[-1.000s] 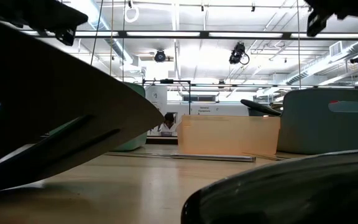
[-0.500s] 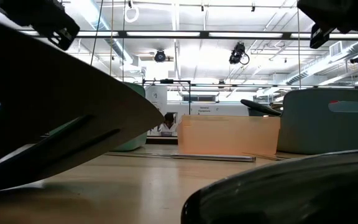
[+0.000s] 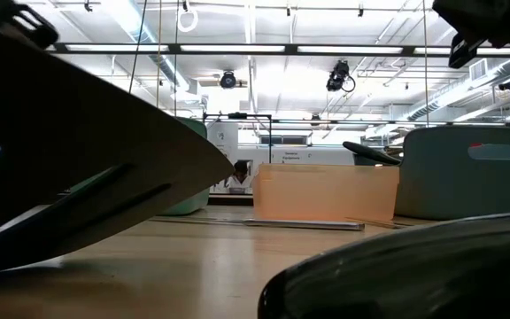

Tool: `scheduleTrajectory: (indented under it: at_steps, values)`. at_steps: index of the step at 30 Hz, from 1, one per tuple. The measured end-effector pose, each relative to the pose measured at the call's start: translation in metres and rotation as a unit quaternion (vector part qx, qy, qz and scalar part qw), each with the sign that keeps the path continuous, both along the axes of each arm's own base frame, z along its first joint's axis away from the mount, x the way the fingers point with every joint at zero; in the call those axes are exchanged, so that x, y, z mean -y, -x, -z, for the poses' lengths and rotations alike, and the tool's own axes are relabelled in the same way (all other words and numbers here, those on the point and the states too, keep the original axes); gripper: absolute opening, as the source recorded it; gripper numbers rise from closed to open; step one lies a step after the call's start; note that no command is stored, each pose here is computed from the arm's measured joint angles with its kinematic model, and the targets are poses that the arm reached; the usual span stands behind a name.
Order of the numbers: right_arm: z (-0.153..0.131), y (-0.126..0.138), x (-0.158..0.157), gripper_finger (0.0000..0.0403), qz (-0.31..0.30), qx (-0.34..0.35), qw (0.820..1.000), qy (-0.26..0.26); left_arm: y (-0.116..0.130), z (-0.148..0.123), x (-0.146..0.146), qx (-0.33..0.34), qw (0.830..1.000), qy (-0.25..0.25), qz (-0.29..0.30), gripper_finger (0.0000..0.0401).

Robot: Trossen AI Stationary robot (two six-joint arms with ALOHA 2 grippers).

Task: Pick & Place Kitchen Items
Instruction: Put the black spatula into the green bin

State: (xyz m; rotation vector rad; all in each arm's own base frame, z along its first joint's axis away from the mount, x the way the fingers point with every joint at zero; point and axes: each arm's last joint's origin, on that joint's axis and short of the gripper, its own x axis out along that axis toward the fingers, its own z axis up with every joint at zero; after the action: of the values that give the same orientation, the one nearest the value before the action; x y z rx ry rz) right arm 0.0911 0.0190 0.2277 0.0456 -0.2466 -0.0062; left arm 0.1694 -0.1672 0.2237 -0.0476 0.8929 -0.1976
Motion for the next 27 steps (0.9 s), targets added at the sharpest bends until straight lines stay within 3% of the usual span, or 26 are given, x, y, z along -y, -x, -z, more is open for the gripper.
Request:
scheduleTrajectory:
  at_steps: [8,14,21,27]
  values:
    - [0.001,0.000,0.000,0.0006,0.005,-0.008,1.000,-0.009,-0.009,0.031,0.050,-0.115,0.993,-0.015,0.024,0.0208]
    - [0.002,-0.001,0.000,0.0007,0.005,-0.012,1.000,-0.009,-0.012,0.043,0.069,-0.123,0.991,-0.045,0.034,0.0280]
    - [0.004,-0.001,0.000,0.0007,0.004,-0.020,1.000,-0.010,-0.019,0.061,0.071,-0.114,0.989,-0.092,0.028,0.0297]
    - [0.006,-0.001,0.000,0.0007,0.001,-0.028,0.999,-0.019,-0.020,0.065,0.071,-0.147,0.986,-0.072,0.043,0.0295]
